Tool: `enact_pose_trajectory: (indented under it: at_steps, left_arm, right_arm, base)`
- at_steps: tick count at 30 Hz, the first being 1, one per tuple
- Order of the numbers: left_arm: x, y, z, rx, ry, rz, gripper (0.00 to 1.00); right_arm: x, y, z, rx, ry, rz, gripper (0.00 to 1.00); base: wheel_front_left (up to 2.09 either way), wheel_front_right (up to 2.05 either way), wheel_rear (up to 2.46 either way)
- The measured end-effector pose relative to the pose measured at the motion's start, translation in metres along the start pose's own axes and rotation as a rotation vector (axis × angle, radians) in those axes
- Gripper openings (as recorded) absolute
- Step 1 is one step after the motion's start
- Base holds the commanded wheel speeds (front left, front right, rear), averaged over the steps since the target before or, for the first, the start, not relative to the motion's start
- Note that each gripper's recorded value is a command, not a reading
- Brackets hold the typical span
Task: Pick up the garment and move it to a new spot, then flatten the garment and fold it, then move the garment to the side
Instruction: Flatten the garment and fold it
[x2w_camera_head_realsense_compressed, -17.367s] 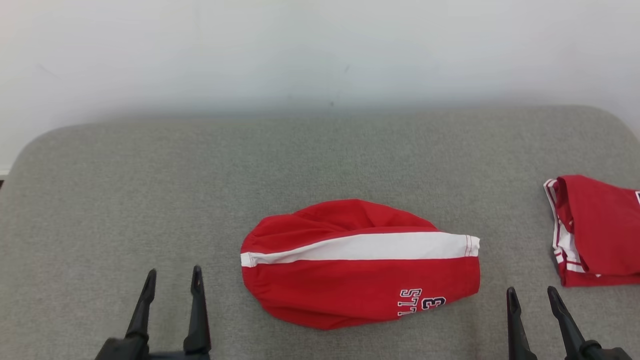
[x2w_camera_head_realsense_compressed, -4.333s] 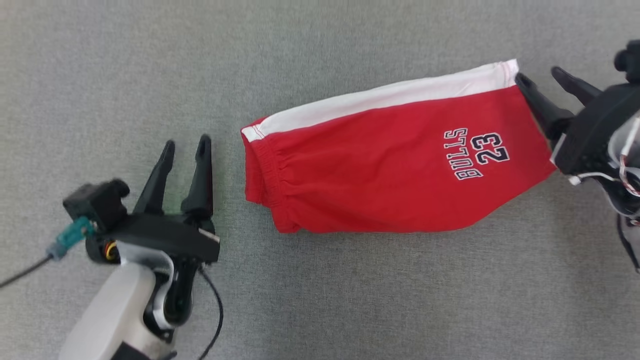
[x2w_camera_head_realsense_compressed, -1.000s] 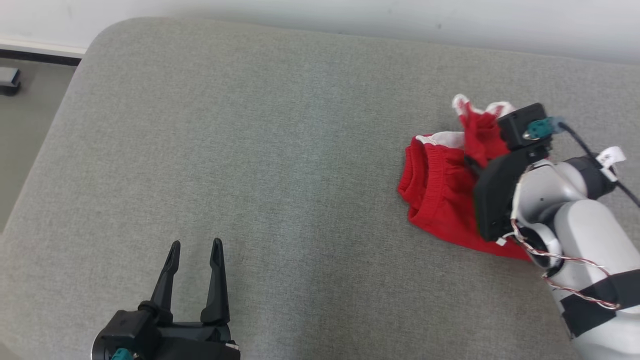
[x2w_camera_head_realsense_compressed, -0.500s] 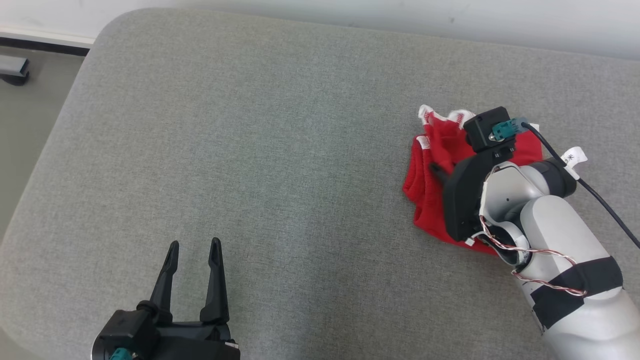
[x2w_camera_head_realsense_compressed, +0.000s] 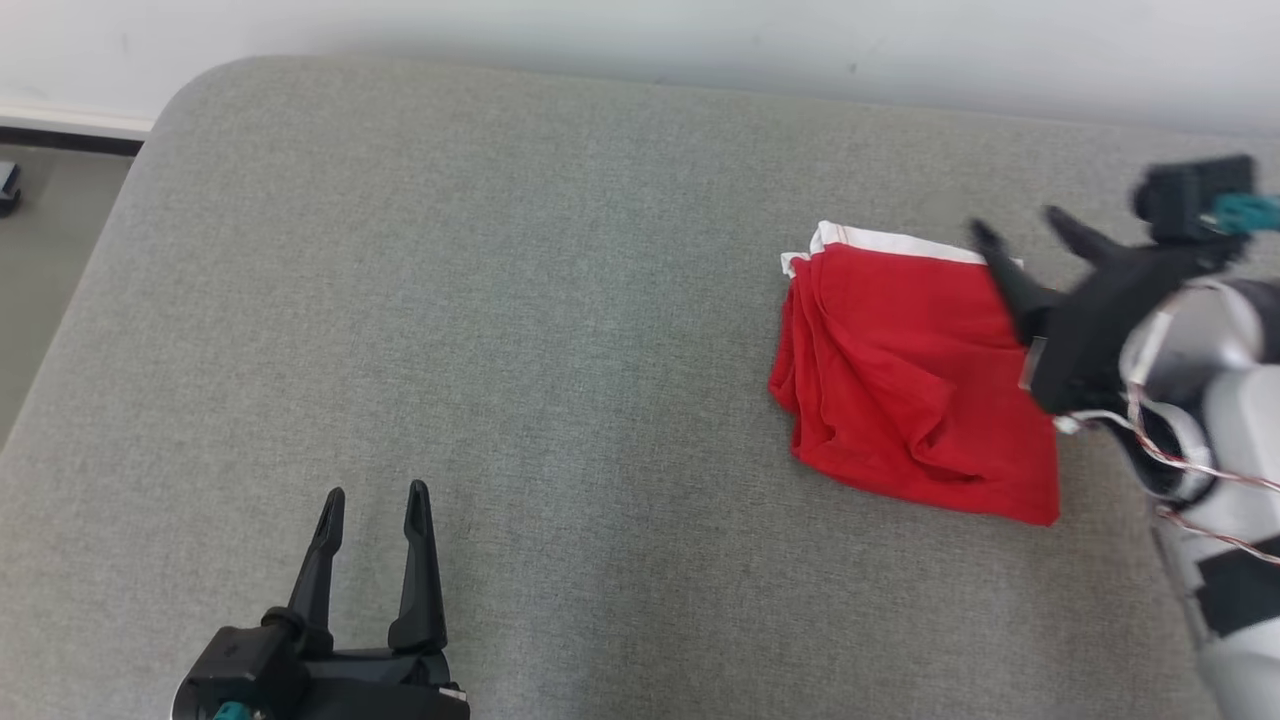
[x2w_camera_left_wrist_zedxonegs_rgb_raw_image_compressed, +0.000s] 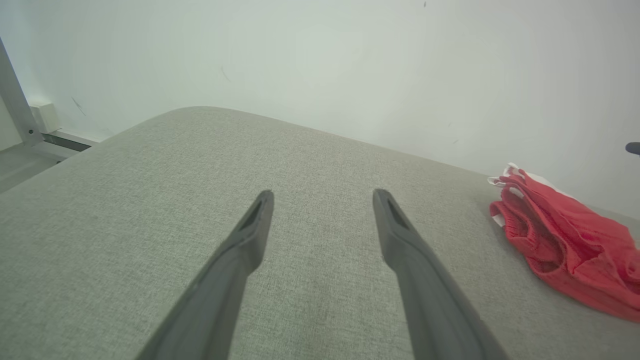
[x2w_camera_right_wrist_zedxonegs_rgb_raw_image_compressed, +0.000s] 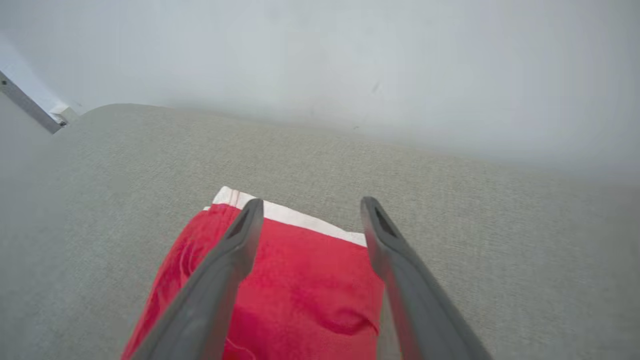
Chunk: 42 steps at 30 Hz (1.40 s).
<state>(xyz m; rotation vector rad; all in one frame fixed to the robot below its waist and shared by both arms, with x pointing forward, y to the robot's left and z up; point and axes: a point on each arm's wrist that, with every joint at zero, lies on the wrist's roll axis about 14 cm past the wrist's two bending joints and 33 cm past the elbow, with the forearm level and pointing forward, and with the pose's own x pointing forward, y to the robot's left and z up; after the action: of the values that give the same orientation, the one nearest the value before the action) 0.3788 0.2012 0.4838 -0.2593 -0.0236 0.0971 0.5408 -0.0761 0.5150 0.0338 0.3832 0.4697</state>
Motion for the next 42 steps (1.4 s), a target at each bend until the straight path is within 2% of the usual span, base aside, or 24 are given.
enact_pose_trajectory:
  at_steps: [5, 8, 10, 12, 17, 28, 38, 41, 42]
  left_arm:
    - [0.000, -0.005, 0.001, -0.004, -0.005, -0.015, 1.00]
    - [0.002, -0.006, 0.000, -0.003, -0.003, -0.021, 1.00]
    - [0.003, -0.007, -0.003, 0.000, 0.005, -0.023, 1.00]
    - [0.004, -0.008, -0.005, 0.000, 0.011, -0.028, 1.00]
    - [0.006, -0.008, -0.007, 0.003, 0.017, -0.032, 1.00]
    - [0.003, -0.006, -0.003, 0.009, 0.006, -0.026, 1.00]
    - [0.001, -0.009, -0.001, 0.005, 0.001, -0.039, 1.00]
    - [-0.001, -0.009, 0.001, 0.004, -0.003, -0.037, 1.00]
    - [-0.002, -0.008, 0.002, 0.003, -0.005, -0.035, 1.00]
  right_arm:
    - [-0.028, -0.059, -0.019, -0.031, -0.020, -0.177, 1.00]
    - [-0.036, -0.073, -0.041, -0.047, -0.010, -0.229, 1.00]
    - [-0.035, -0.069, -0.065, -0.040, 0.015, -0.231, 0.38]
    - [-0.032, -0.062, -0.077, -0.054, 0.032, -0.218, 0.00]
    - [-0.023, -0.035, -0.101, -0.107, 0.071, -0.154, 0.00]
    - [-0.014, 0.037, -0.125, -0.135, 0.124, 0.024, 0.00]
    - [-0.013, 0.131, -0.110, -0.118, 0.044, 0.245, 0.00]
    - [-0.018, 0.150, -0.097, -0.092, -0.013, 0.290, 0.00]
    - [-0.020, 0.154, -0.092, -0.077, -0.039, 0.299, 0.04]
  base:
    - [0.00, 0.00, 0.00]
    - [0.00, 0.00, 0.00]
    - [0.00, 0.00, 0.00]
    - [0.00, 0.00, 0.00]
    - [0.00, 0.00, 0.00]
    - [0.00, 0.00, 0.00]
    - [0.00, 0.00, 0.00]
    - [0.00, 0.00, 0.00]
    - [0.00, 0.00, 0.00]
